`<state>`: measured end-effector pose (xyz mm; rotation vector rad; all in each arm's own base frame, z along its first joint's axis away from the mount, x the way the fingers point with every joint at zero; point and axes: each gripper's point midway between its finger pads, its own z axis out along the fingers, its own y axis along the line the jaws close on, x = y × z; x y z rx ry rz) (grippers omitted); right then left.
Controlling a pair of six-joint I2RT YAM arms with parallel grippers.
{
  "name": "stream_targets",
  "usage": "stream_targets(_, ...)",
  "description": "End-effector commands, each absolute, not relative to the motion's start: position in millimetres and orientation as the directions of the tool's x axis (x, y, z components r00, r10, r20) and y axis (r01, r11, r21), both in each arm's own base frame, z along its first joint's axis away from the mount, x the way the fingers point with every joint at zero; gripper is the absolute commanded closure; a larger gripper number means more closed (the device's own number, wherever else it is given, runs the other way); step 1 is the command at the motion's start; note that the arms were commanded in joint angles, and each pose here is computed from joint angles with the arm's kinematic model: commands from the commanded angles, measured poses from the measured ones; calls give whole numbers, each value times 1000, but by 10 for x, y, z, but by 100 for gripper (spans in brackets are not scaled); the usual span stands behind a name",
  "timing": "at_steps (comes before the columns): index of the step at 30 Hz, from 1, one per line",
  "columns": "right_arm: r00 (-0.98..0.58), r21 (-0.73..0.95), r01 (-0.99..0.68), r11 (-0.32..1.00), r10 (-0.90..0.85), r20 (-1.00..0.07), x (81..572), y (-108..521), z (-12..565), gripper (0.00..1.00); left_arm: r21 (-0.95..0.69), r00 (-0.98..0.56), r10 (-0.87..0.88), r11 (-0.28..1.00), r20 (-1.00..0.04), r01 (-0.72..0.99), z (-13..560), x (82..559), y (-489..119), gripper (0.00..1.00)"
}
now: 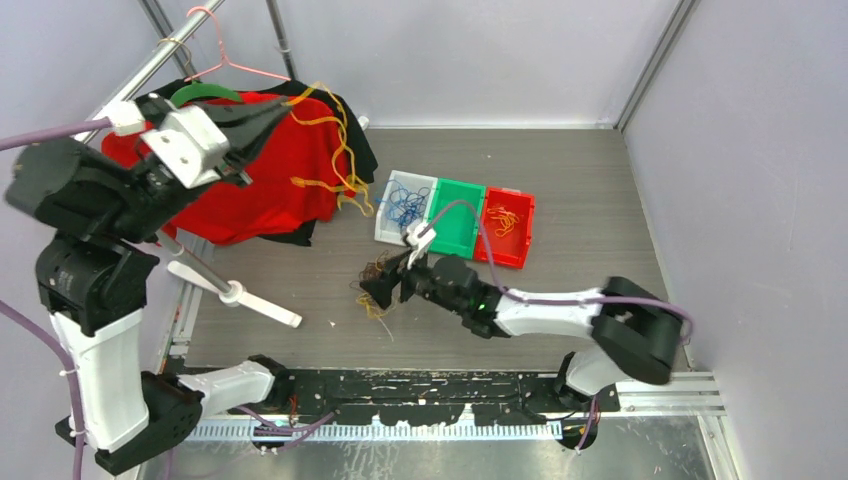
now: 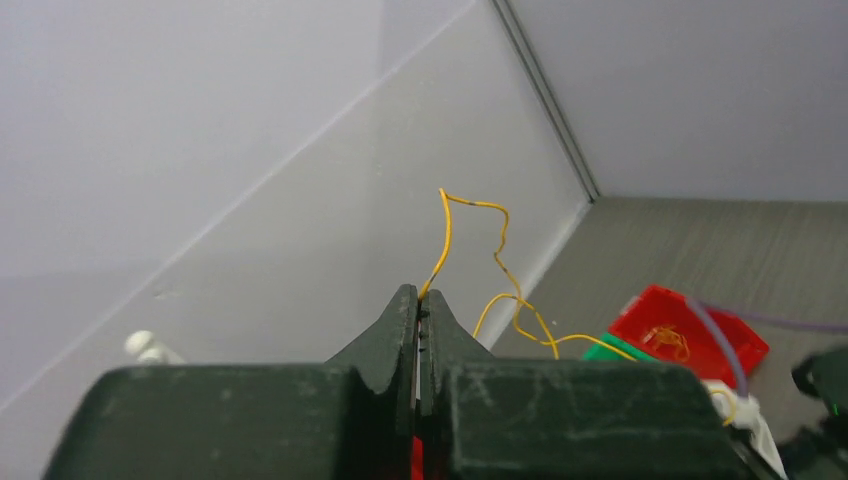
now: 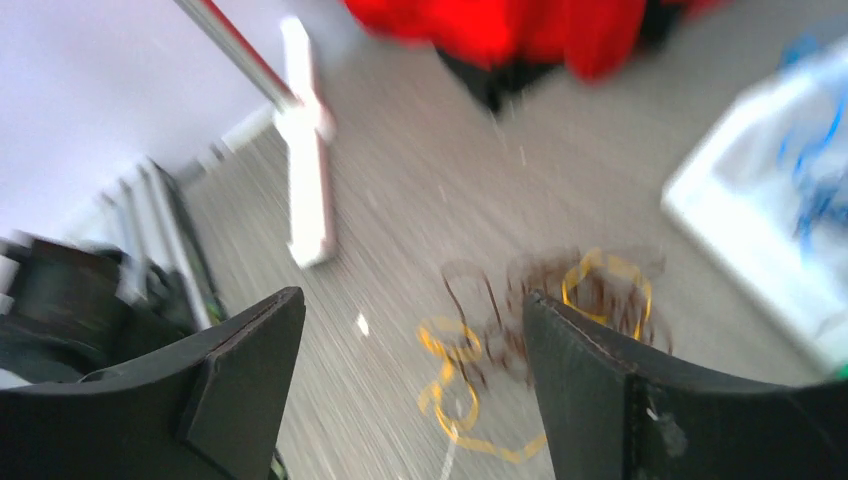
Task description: Untangle the cables
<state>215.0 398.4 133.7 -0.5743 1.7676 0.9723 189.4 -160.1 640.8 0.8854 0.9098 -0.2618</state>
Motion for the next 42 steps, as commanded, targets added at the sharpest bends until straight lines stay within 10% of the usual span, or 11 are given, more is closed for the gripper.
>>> stream_targets(1,-196,267,-832,486,194,-961,2121,3901,2730,13,526,510,200,553,-837,646,5841,1971,-1738,100)
stream_targets(26,-19,141,-898,416,285,-958,2067,3775,3946,20,229,156,249,300,-956,926,4426,1629,-2020,100)
stream_targets(38,-69,247,-866,435,385,-920,2303,3645,4101,99,89,3,313,262,-950,961,4045,1629,-2075,100)
stream_targets(40,-126,315,-828,464,394,-911,2473,3508,4020,99,105,-4,350,292,-937,950,3932,1754,-2053,84)
stream_targets(42,-153,368,-764,530,405,-902,2673,3292,3893,99,134,-3,395,321,-919,937,3837,1883,-2017,47)
